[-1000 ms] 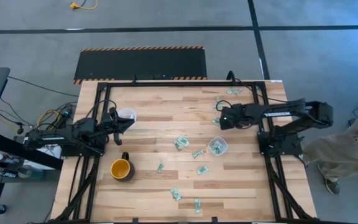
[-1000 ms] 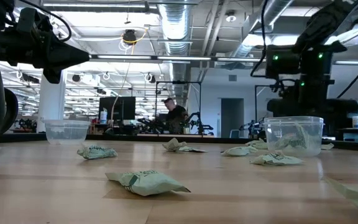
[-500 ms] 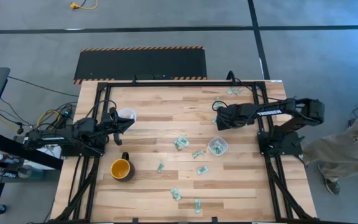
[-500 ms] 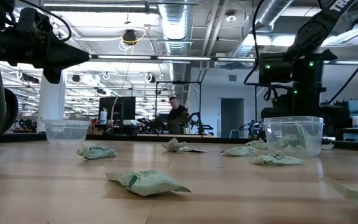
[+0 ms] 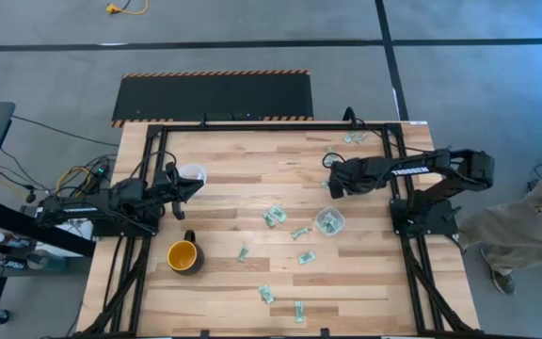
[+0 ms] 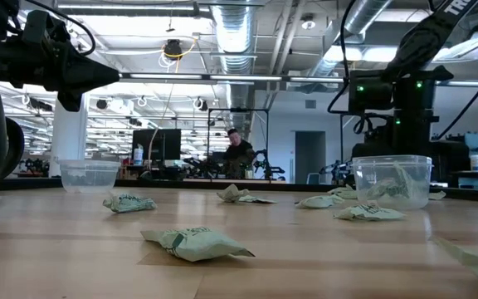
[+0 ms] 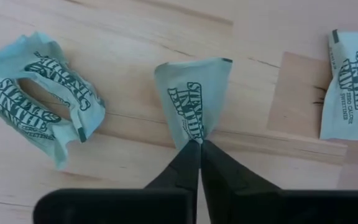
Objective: Pick and place Stevia / Truvia into bins
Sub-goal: Put the white stevia packet into the square transparent container
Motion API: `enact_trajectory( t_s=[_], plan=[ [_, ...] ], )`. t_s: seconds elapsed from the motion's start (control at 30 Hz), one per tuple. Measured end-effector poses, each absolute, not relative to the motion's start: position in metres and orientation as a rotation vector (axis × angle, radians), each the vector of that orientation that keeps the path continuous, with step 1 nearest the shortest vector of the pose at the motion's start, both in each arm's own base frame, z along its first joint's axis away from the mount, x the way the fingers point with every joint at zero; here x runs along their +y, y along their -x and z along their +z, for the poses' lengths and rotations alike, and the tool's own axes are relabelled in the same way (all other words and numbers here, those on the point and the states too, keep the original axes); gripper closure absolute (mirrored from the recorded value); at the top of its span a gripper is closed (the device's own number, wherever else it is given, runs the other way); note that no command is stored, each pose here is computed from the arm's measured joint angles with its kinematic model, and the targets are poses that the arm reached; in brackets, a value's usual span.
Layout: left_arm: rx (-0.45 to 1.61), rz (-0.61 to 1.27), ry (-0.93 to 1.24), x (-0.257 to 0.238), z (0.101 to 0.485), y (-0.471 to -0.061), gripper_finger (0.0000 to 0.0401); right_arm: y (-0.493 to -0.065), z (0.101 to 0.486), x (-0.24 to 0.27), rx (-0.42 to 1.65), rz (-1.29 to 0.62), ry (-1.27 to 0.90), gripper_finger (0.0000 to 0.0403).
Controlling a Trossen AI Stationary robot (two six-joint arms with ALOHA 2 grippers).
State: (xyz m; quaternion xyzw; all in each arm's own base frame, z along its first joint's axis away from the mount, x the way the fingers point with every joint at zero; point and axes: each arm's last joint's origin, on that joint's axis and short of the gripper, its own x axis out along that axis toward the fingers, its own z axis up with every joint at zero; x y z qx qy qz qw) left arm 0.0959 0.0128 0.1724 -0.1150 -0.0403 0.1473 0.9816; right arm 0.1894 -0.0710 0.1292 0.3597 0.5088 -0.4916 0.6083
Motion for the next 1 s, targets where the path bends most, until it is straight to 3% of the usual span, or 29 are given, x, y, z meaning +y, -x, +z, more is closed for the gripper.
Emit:
enact_trajectory(
  t_s=[0.27,0.63,1.0],
  plan=[
    [-0.082,0.297,0.232,0.013,0.173,-0.096,0.0374,-0.189,0.135,-0.063,1.215,-1.105,-0.789,0.04],
    [-0.081,0.296,0.231,0.013,0.172,-0.096,0.0374,-0.187,0.18,-0.031,1.106,-1.006,-0.7,0.0402],
    [-0.081,0.296,0.231,0.013,0.173,-0.096,0.0374,-0.185,0.208,0.021,0.975,-0.701,-0.656,0.0403]
  ],
)
